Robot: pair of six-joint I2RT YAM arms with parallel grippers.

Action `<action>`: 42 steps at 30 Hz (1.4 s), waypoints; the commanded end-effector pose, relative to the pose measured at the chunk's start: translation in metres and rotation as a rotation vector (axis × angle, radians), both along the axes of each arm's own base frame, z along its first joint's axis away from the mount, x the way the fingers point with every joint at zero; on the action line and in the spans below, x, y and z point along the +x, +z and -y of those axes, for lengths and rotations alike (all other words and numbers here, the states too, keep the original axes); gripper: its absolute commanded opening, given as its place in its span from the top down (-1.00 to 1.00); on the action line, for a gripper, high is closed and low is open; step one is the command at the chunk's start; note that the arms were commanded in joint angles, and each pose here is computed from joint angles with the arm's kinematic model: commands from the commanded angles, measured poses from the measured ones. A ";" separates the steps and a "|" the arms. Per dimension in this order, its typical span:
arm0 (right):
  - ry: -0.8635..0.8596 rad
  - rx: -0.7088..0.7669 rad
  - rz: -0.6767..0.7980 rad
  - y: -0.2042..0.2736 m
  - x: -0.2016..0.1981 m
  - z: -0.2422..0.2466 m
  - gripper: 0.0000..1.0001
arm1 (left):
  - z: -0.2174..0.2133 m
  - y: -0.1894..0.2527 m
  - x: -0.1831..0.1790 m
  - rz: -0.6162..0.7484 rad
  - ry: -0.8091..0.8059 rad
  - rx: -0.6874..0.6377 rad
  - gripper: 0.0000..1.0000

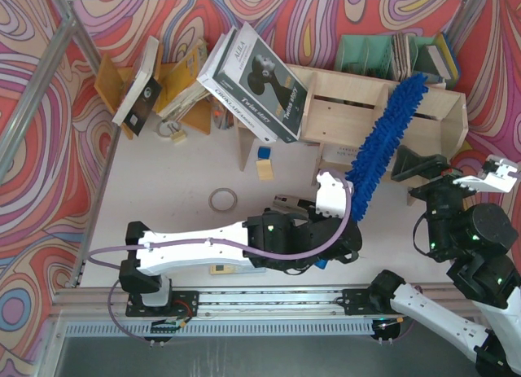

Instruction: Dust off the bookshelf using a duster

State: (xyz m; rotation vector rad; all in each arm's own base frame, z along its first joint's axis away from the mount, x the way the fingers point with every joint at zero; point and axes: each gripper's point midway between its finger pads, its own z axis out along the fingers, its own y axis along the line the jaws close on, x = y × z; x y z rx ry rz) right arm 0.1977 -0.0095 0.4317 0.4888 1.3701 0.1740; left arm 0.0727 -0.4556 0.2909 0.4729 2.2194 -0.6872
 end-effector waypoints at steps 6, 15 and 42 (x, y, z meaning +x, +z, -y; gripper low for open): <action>-0.023 -0.007 0.006 0.000 0.001 0.003 -0.97 | 0.007 -0.023 0.012 -0.045 -0.003 0.033 1.00; -0.023 -0.003 0.003 0.000 0.000 0.004 -0.97 | 0.017 -0.027 0.004 -0.061 -0.074 0.083 1.00; -0.021 0.000 -0.008 0.000 0.004 0.000 -0.97 | 0.002 -0.045 -0.019 -0.050 -0.264 0.170 1.00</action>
